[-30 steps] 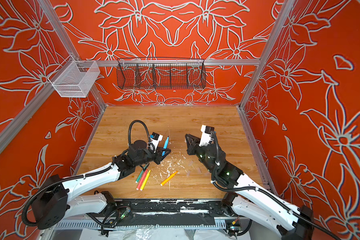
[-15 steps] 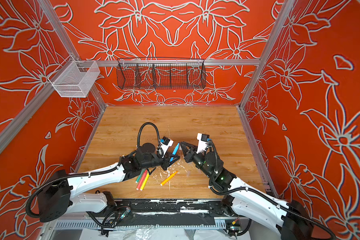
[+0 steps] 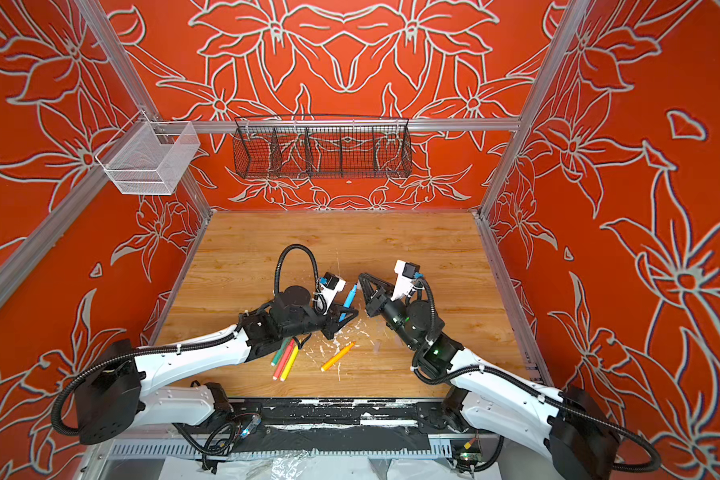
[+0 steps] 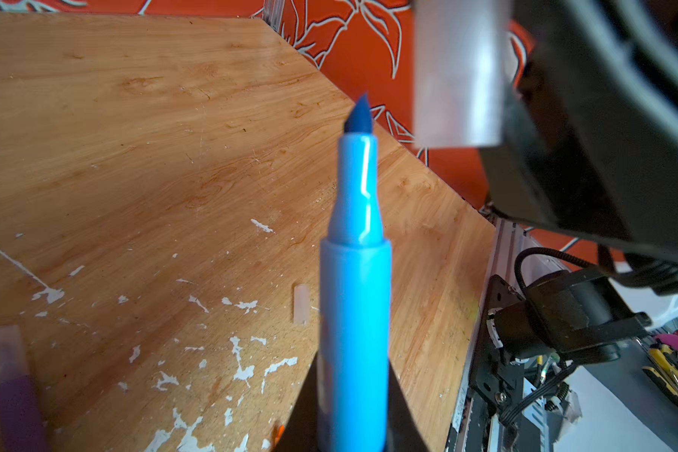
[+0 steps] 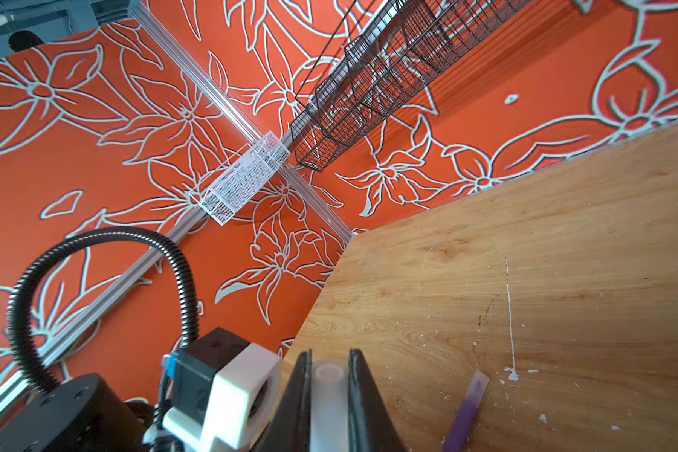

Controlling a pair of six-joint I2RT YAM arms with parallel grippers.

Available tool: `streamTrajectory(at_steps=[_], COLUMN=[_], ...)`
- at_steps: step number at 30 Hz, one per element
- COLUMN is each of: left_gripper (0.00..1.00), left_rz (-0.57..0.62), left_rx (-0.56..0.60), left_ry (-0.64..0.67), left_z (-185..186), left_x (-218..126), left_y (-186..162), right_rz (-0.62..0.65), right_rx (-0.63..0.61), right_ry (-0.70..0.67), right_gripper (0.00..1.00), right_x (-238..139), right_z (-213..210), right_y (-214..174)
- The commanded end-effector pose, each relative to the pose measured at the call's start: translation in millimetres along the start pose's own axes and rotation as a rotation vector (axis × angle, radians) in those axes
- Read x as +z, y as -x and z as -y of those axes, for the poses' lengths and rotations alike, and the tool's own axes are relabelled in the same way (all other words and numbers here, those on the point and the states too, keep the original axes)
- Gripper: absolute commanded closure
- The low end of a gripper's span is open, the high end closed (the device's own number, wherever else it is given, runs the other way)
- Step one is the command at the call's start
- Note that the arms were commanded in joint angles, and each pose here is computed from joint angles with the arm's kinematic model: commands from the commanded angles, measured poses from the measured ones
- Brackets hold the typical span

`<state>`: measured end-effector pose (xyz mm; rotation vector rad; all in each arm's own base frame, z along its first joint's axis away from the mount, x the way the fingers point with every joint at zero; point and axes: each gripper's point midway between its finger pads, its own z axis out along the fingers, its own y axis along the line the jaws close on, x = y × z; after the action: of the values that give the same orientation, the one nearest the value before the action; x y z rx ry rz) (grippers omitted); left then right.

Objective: Insert the pens into the pen caps
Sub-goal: 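Lift the translucent cap with the right gripper toward the blue marker, then lower the cap onto the blue marker tip held by the left gripper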

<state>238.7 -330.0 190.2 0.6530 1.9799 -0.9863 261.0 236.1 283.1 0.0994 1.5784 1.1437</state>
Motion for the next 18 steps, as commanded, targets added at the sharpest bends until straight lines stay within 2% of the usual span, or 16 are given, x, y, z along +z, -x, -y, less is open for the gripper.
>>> streamTrajectory(at_steps=[1, 18], left_gripper=[1.0, 1.0], left_rz=[0.028, 0.034], left_rx=[0.026, 0.024], left_ry=[-0.002, -0.002], left_z=[3, 4], left_x=[-6, -7], left_y=[7, 9], right_rz=[0.079, 0.121], right_rx=[-0.005, -0.015], right_ry=[0.011, 0.003], right_gripper=[0.98, 0.98], right_x=[9, 5], right_z=[-11, -12], right_y=[21, 32])
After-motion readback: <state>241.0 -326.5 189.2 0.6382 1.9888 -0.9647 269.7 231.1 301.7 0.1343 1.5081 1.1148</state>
